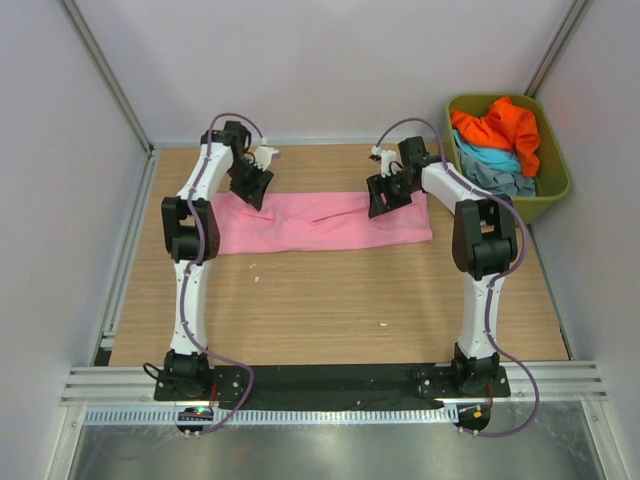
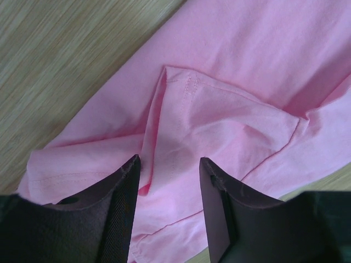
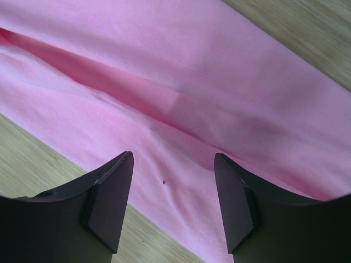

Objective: Fold and stack the t-shirts
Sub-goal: Fold the tshirt

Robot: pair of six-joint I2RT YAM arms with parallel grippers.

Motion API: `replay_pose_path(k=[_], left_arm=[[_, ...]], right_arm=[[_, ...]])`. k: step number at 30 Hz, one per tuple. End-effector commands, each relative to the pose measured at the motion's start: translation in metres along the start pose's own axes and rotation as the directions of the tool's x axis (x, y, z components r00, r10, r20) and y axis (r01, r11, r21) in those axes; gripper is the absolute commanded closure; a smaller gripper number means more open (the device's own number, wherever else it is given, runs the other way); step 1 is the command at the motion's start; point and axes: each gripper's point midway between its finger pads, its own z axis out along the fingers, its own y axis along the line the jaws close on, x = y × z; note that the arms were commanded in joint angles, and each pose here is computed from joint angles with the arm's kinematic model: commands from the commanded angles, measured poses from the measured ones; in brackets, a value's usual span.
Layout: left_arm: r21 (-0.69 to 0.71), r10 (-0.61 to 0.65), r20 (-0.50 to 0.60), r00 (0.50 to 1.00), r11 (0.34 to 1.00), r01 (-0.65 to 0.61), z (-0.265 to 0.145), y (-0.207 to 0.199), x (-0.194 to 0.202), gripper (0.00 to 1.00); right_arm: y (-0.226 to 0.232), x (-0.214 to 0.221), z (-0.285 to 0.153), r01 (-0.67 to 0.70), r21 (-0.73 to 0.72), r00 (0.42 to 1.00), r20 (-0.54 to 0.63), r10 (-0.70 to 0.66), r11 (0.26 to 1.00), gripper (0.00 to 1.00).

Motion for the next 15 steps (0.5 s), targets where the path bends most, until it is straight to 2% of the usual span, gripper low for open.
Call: replay_pose_path(k=[1,9,13,15], left_arm=[[0.052,-0.011,-0.02,1.0,0.999,0.012,0.0047,-0.0104,0.0057,0.52],[0.06,-0.022,-0.025,0.999,0.998,0.023,0.0115,-0.0099,0.0072,0.6],[0.058,-0.03,-0.011,0.999,0.998,0.03,0.0132,-0.0094,0.0033,0.71],[0.05,-0.033,0.005,0.999,0.998,0.033,0.0108,-0.0078,-0.0006,0.73]], right_arm=[[-0.0058,-0.0063,-0.0031,0.024,0.021,0.999,0.024,-0.024,1.0,0.33],[-0.0071,-0.0069,-0.0037,0.028,0.033,0.999,0.025,-0.029,0.999,0.33],[-0.0074,-0.0065,-0.0041,0.027,0.036,0.999,0.026,-0.028,0.999,0.33],[-0.0074,-0.0048,-0.0031,0.024,0.035,0.999,0.022,-0.024,0.999,0.33]])
